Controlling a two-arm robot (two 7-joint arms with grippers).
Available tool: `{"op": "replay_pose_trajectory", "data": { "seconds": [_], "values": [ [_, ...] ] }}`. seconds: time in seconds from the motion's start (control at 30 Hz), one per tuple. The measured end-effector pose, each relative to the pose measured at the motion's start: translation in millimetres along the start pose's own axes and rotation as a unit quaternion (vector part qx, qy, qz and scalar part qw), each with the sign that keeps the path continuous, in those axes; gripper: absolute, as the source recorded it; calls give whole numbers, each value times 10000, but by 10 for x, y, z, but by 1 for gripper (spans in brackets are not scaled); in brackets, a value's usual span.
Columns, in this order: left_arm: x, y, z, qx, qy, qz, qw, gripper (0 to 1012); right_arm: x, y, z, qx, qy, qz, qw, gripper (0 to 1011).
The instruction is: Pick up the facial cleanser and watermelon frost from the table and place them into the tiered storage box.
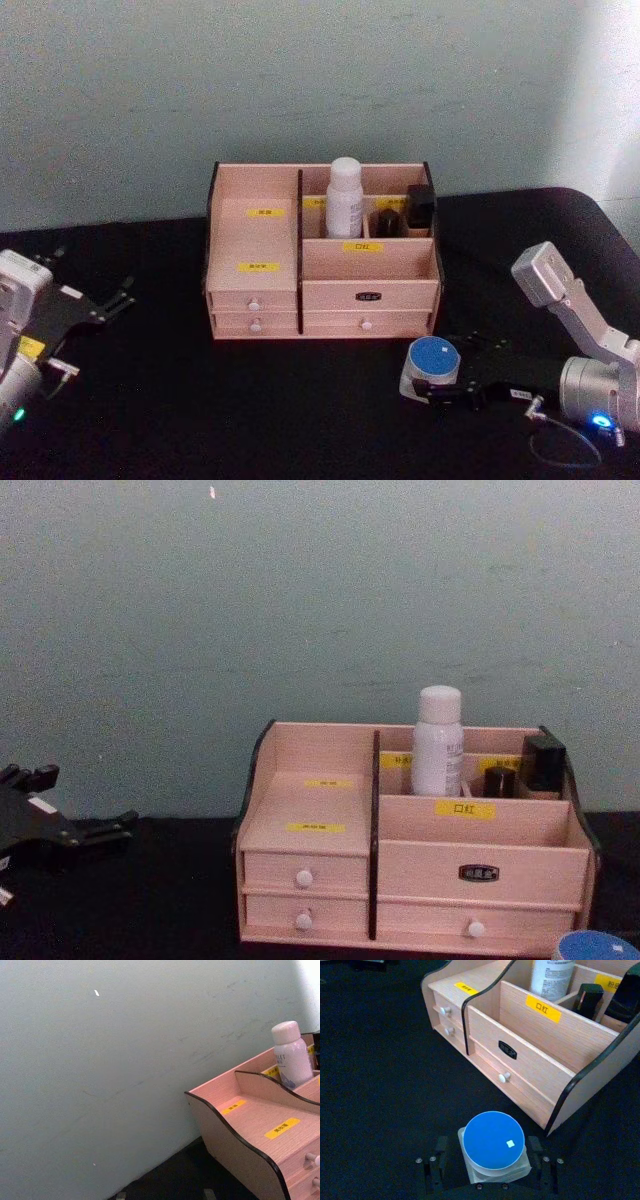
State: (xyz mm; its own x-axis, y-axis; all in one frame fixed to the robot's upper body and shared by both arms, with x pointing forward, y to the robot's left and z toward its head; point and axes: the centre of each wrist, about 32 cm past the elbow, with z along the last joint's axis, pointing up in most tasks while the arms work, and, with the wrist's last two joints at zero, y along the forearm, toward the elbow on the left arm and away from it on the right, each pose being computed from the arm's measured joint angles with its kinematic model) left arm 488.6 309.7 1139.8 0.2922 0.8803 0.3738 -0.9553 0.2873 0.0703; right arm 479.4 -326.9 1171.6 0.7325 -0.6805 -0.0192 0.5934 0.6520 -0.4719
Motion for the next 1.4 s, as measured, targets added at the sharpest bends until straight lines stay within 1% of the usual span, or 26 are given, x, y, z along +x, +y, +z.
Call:
{"op": "replay_pose_trajectory", "data": {
  "seconds": [0.37,1.13,1.27,1.3,1.37,1.4],
  "values": [
    [0,0,0,0,0,0,10000,1001,3,40,-4,19,64,-73,10000,1000],
    [0,0,0,0,0,0,10000,1001,6,37,1,26,61,-79,9999,1000],
    [0,0,0,0,0,0,10000,1002,5,37,1,27,60,-78,9999,941],
    [0,0,0,0,0,0,10000,1001,5,37,1,28,60,-78,9999,909],
    [0,0,0,0,0,0,10000,1001,5,37,1,28,60,-78,9999,882],
    [0,0,0,0,0,0,10000,1001,5,37,1,28,60,-78,9999,848]
  ]
}}
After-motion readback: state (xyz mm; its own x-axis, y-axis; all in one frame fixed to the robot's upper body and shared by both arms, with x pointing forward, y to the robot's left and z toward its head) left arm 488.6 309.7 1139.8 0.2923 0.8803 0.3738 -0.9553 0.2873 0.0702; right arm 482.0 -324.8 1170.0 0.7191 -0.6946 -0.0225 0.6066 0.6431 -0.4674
